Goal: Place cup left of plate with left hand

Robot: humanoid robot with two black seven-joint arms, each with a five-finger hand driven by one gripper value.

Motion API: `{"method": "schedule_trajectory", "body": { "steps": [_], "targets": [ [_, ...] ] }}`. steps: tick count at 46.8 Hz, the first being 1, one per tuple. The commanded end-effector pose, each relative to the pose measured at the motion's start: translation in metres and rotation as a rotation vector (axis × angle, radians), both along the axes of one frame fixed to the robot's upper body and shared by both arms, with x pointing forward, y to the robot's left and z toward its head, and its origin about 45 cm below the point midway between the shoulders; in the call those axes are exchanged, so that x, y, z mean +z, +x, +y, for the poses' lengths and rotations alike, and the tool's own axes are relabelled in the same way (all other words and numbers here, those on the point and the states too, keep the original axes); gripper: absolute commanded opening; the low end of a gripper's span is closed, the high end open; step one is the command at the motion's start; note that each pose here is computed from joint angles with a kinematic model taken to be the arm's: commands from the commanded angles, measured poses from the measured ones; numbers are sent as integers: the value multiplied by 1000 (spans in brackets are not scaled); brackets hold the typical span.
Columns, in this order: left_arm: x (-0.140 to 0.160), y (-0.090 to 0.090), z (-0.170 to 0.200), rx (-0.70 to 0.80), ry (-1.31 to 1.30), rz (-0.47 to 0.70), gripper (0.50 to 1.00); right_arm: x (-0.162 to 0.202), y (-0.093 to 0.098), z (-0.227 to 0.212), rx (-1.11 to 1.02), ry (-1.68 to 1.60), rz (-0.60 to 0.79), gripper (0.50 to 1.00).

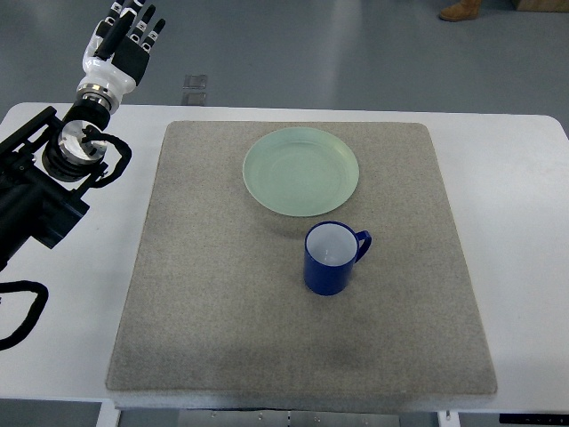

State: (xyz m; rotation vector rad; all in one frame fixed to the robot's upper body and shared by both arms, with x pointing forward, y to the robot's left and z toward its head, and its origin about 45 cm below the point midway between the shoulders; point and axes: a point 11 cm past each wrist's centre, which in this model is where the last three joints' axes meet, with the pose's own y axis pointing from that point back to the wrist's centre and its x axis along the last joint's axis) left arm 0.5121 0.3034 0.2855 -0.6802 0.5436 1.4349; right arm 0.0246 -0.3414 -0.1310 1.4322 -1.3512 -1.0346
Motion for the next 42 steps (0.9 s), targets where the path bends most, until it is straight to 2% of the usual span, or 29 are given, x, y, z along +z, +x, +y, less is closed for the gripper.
{"method": "schedule_trajectory", "body": {
  "steps": [1, 15, 21, 42],
  "targets": [
    [2, 1, -1, 2, 1, -1, 999, 0, 0, 0, 0, 0, 0, 932],
    [10, 2, 0, -3, 13, -16, 999, 0, 0, 0, 0, 0, 1, 932],
    [24, 4, -6, -24, 16, -46, 999, 0, 0, 0, 0, 0, 0, 932],
    [63, -13, -54, -246, 161, -142, 999, 0, 0, 0, 0, 0, 0, 932]
  ]
}}
